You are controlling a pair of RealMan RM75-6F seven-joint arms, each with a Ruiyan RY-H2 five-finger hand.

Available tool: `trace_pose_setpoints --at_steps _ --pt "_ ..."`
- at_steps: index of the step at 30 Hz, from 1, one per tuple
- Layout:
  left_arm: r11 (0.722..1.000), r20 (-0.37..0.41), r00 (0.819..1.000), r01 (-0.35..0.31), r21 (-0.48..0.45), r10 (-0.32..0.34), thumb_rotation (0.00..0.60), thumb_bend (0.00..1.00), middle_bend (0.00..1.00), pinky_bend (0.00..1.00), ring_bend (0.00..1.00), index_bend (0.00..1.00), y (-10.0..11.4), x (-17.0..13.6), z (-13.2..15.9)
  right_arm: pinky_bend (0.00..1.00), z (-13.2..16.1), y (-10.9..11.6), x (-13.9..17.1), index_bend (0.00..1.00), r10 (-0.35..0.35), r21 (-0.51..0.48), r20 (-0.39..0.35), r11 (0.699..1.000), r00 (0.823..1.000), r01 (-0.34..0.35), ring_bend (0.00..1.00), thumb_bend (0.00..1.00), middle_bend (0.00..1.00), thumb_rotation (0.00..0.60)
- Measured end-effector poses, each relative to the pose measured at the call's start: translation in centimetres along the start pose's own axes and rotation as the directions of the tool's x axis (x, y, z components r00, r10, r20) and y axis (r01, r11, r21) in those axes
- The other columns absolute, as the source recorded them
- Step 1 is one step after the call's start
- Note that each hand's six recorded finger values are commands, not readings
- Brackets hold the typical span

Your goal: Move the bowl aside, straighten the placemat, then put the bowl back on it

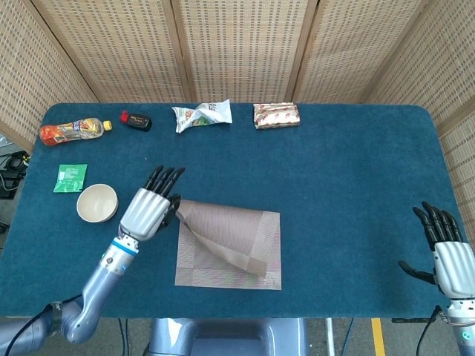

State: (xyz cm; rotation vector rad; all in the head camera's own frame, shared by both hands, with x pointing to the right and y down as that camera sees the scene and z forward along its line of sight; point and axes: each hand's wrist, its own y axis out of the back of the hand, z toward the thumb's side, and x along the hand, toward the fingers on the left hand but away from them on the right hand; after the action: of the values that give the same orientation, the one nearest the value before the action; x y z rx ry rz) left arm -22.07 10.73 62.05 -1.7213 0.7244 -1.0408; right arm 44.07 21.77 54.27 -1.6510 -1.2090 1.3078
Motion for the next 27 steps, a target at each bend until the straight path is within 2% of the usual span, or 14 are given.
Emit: trace_pose_setpoints --at_steps 6,12,15,20,23,27 --pt "0.998 -0.081 0.997 0.007 0.055 -0.002 0.6 0.52 0.0 0.0 0.0 0.61 0.9 4.8 -3.1 0.0 -0.5 -0.3 -0.4 0.03 0.005 0.019 0.024 1.0 1.0 -0.006 0.0 0.07 0.0 0.6" --pt "0.994 -0.156 0.988 0.03 0.102 -0.014 0.6 0.51 0.0 0.0 0.0 0.57 0.3 7.9 -5.9 0.0 -0.9 -0.9 -0.7 0.03 0.016 0.036 0.042 0.999 0.999 -0.017 0.0 0.07 0.0 0.6" --pt "0.993 -0.193 0.981 0.039 0.108 -0.017 0.6 0.47 0.0 0.0 0.0 0.45 -0.3 8.9 -7.1 0.0 -1.0 -1.2 -0.8 0.03 0.023 0.044 0.047 0.999 0.999 -0.025 0.0 0.07 0.0 0.6" --pt "0.991 -0.239 0.97 0.068 0.114 -0.039 0.6 0.29 0.0 0.0 0.0 0.11 -1.4 9.8 -8.8 0.0 -1.0 -1.7 -1.0 0.03 0.035 0.054 0.05 0.998 0.998 -0.037 0.0 0.07 0.0 0.6" --pt "0.991 -0.248 0.967 0.077 0.106 -0.048 0.6 0.25 0.0 0.0 0.0 0.04 -1.8 9.8 -9.4 0.0 -1.0 -2.0 -1.1 0.02 0.043 0.06 0.053 0.997 0.998 -0.046 0.0 0.07 0.0 0.6" --pt "0.993 -0.251 0.967 0.063 0.096 -0.037 0.6 0.25 0.0 0.0 0.0 0.04 -1.6 9.4 -10.0 0.0 -1.0 -2.4 -1.1 0.02 0.054 0.065 0.054 0.996 0.997 -0.057 0.0 0.07 0.0 0.6"
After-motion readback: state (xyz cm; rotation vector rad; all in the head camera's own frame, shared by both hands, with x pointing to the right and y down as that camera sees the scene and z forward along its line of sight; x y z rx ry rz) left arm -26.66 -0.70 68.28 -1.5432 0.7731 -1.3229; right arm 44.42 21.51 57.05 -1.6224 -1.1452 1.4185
